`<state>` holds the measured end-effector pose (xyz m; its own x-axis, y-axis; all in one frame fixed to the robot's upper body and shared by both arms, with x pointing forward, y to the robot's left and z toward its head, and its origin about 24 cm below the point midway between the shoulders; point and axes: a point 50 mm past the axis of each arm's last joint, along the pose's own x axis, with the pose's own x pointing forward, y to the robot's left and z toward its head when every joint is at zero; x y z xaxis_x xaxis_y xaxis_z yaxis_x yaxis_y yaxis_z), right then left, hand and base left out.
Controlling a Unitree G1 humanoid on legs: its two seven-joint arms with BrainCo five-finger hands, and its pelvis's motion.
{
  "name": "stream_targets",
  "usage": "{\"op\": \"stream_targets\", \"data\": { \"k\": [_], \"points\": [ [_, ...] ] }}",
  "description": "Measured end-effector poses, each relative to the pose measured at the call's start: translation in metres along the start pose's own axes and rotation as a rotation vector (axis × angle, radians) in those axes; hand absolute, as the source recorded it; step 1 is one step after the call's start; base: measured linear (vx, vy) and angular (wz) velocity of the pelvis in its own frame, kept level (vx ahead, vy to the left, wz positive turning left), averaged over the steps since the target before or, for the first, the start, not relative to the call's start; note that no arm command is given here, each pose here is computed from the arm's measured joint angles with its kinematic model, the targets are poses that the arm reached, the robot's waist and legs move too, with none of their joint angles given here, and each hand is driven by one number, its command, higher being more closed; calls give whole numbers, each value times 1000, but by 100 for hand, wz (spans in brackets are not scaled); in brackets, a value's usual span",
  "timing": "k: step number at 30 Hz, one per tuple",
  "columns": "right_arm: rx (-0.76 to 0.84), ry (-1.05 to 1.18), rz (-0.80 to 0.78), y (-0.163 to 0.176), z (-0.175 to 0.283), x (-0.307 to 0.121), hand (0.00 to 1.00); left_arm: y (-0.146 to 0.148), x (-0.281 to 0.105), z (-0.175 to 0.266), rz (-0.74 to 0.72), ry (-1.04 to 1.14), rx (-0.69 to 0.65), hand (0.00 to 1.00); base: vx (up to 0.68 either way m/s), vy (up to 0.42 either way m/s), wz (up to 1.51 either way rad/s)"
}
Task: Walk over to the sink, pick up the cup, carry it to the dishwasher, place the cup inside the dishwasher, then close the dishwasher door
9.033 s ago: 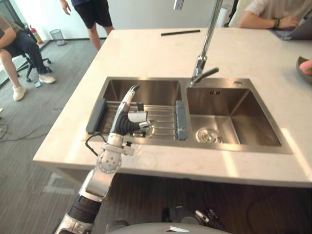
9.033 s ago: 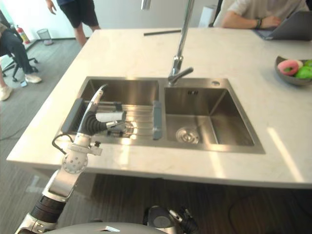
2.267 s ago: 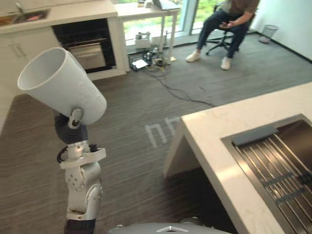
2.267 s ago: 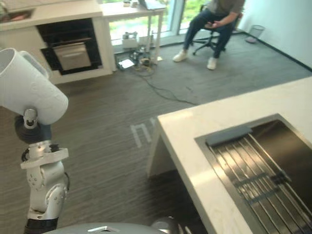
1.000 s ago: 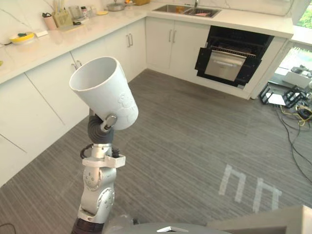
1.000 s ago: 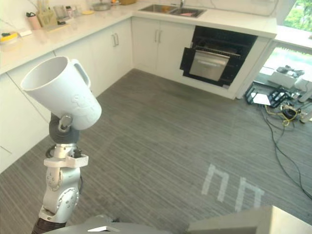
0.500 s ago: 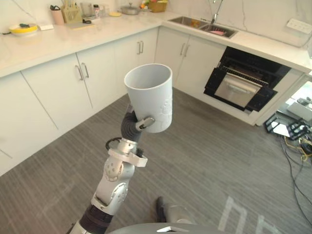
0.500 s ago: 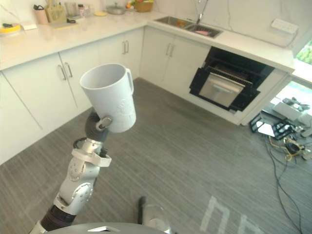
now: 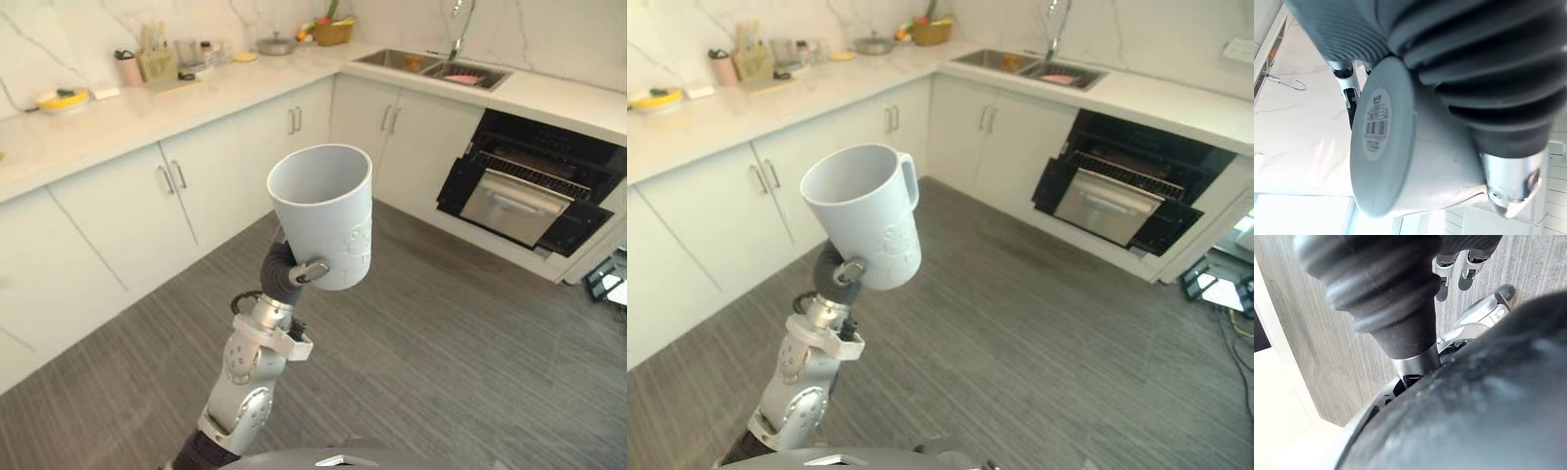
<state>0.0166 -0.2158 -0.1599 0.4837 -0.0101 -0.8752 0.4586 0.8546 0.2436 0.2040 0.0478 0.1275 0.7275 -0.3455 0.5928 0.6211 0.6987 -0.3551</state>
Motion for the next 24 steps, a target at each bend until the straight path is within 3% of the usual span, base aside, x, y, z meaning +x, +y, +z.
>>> {"op": "stream_targets", "data": {
  "k": [4,7,15,18,24],
  "points": [
    [-64,28,6,-2,3,1,0,10,-10,0,72,16,22,100,158,179,-86],
    [-10,123,-52,-2,-20,-2,0,14,-14,1,84,16,35,100,77,84,-13],
    [14,120,-55,-2,-22,-3,0,24,-15,5,121,4,51,100,1,0,-13],
    [82,100,-62,-3,-23,-4,0,41,-20,8,202,-3,54,100,50,-50,-30],
    [259,49,-52,-2,-18,-3,0,73,-67,11,476,33,46,100,147,-37,-7]
  ]
}}
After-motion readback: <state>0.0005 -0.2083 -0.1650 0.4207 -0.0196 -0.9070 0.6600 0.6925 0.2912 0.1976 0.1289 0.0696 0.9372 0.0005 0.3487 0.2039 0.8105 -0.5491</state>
